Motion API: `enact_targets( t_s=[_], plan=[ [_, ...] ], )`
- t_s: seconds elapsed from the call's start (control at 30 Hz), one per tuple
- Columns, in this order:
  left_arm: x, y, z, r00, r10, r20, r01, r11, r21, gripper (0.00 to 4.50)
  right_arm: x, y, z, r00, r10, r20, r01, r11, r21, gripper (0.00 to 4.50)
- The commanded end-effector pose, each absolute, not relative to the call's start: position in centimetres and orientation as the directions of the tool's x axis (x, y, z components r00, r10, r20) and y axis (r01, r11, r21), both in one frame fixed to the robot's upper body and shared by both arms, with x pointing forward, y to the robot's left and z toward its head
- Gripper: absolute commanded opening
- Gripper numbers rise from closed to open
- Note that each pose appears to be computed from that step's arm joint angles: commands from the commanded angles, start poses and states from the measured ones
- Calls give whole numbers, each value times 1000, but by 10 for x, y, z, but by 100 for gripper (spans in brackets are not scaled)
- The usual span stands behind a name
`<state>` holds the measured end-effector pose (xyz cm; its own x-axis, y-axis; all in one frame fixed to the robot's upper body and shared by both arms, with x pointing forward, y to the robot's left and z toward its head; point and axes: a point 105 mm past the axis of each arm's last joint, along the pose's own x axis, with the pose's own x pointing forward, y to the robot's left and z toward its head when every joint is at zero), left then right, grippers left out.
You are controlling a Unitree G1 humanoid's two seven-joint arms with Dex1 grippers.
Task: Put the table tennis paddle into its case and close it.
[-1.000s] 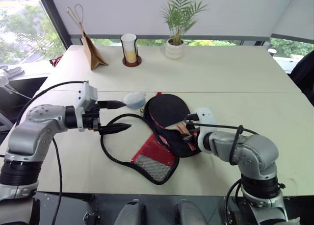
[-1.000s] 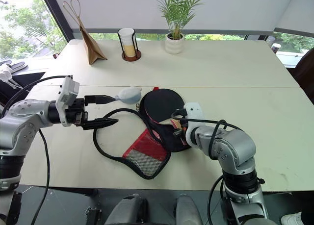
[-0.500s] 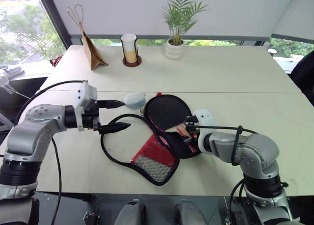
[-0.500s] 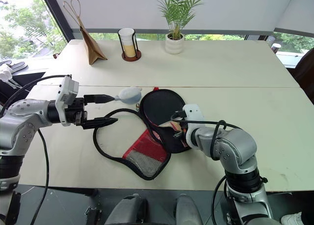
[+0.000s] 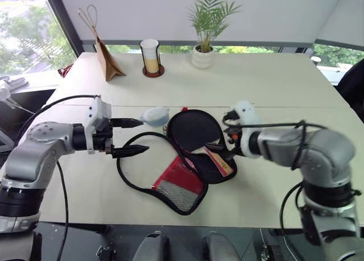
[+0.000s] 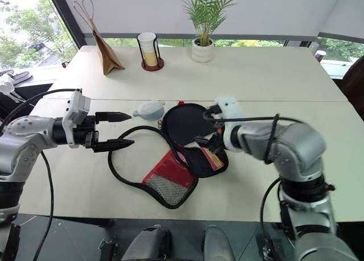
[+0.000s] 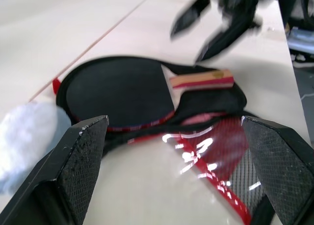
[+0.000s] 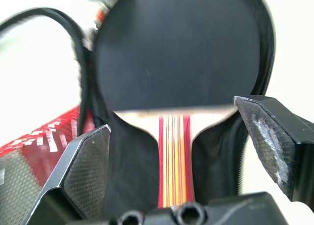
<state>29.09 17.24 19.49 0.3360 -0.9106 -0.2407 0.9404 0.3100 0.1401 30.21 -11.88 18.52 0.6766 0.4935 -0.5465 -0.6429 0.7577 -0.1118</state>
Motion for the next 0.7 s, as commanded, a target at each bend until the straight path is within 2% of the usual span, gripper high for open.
enact_targets(
  t_s=[0.03, 0.37, 0.7],
  plan=[
    [291, 190, 196, 377, -885, -273, 925, 346, 156, 450, 286, -120, 205, 619, 612, -492, -748, 651, -130, 447],
    [295, 248, 163, 506, -791, -344, 846, 533, 19, 450, 282, -130, 192, 582, 653, -485, -797, 576, -180, 447],
    [292, 252, 133, 513, -803, -303, 761, 589, -271, 450, 283, -127, 184, 577, 661, -479, -803, 565, -189, 447]
  ],
)
